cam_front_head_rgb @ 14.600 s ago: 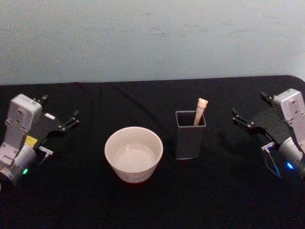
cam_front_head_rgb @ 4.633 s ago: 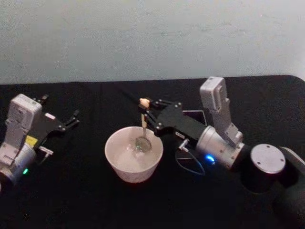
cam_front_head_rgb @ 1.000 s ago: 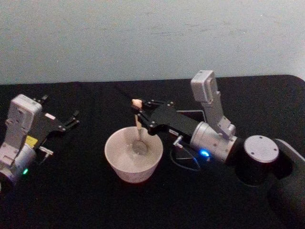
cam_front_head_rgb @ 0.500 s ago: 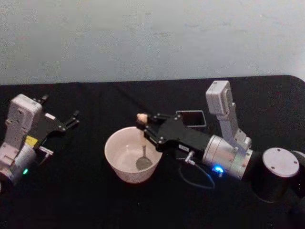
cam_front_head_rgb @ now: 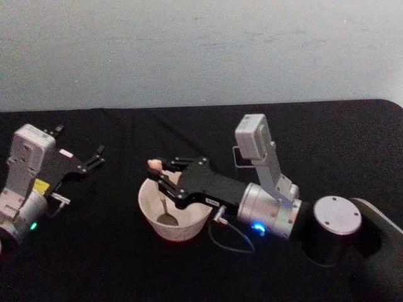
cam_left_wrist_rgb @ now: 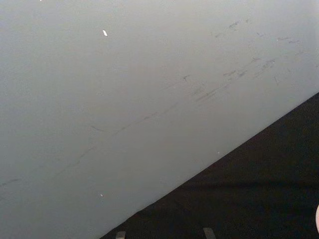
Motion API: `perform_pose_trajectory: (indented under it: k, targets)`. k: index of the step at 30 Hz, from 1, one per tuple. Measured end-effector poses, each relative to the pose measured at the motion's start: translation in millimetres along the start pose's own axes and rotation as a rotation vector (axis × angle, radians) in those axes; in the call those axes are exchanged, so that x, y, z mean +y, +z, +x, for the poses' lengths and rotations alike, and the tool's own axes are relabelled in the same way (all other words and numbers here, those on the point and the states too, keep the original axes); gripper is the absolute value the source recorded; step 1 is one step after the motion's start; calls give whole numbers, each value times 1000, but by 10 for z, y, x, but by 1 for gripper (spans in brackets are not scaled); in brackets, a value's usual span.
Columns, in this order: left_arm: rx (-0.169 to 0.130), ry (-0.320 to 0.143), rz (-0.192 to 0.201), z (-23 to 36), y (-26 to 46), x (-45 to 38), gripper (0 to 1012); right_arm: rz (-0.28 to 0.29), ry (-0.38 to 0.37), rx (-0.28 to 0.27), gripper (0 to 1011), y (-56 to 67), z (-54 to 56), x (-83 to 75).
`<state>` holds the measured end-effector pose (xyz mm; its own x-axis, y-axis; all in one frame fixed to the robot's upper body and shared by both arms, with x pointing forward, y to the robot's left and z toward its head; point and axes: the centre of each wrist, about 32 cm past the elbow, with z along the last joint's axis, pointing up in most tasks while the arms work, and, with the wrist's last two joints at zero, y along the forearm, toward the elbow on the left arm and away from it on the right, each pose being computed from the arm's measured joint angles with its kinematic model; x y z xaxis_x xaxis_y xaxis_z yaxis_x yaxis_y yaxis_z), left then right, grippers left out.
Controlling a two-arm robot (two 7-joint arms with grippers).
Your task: Pick up the stirring spoon with one hand, stir inside the cup, then place it back in its original position.
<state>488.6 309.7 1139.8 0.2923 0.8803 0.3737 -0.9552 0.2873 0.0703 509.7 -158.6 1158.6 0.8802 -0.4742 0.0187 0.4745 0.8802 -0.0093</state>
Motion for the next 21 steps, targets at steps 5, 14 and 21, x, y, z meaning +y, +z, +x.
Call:
perform_pose_trajectory:
  k: [5,14,21]
  targets:
    - [0,0,0,0,0,0,1001,6,-33,-15,214,3,66,128]
    - [0,0,0,0,0,0,1001,-3,-116,-18,214,-7,198,134]
    - [0,0,0,0,0,0,1001,0,-160,10,214,32,213,1]
